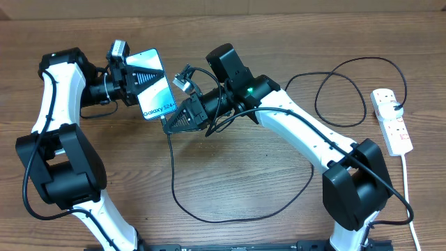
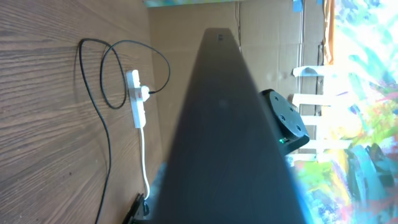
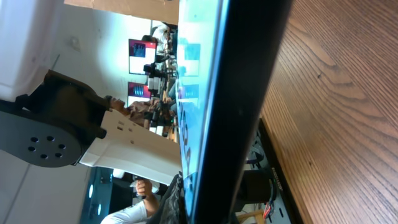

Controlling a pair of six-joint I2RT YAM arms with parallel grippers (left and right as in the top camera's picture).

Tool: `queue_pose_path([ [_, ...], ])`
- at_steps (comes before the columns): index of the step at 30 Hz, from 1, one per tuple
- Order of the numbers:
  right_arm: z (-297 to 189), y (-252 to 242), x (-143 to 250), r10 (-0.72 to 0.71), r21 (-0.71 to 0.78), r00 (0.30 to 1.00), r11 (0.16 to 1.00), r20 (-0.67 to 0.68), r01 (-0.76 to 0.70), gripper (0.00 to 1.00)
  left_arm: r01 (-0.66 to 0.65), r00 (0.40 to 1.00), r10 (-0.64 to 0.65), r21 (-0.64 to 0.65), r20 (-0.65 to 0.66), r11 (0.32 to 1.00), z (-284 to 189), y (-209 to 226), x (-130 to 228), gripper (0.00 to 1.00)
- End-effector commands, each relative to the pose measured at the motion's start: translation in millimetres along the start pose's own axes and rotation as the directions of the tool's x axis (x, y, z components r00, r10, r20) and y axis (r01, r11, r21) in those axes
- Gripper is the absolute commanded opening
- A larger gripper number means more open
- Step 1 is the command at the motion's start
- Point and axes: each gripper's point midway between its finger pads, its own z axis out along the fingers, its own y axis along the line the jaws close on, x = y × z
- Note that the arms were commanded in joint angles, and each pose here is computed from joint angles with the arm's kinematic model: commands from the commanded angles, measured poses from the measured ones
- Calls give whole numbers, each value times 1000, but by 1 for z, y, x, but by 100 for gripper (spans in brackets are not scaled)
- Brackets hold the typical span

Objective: Plug charger to phone and switch on socket

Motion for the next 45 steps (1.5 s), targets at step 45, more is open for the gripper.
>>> queue_pose_path([
  [45, -15, -7, -16, 99, 12, 993, 995, 61, -100, 4, -17, 1000, 17, 24, 15, 1000, 0, -13, -2, 4],
])
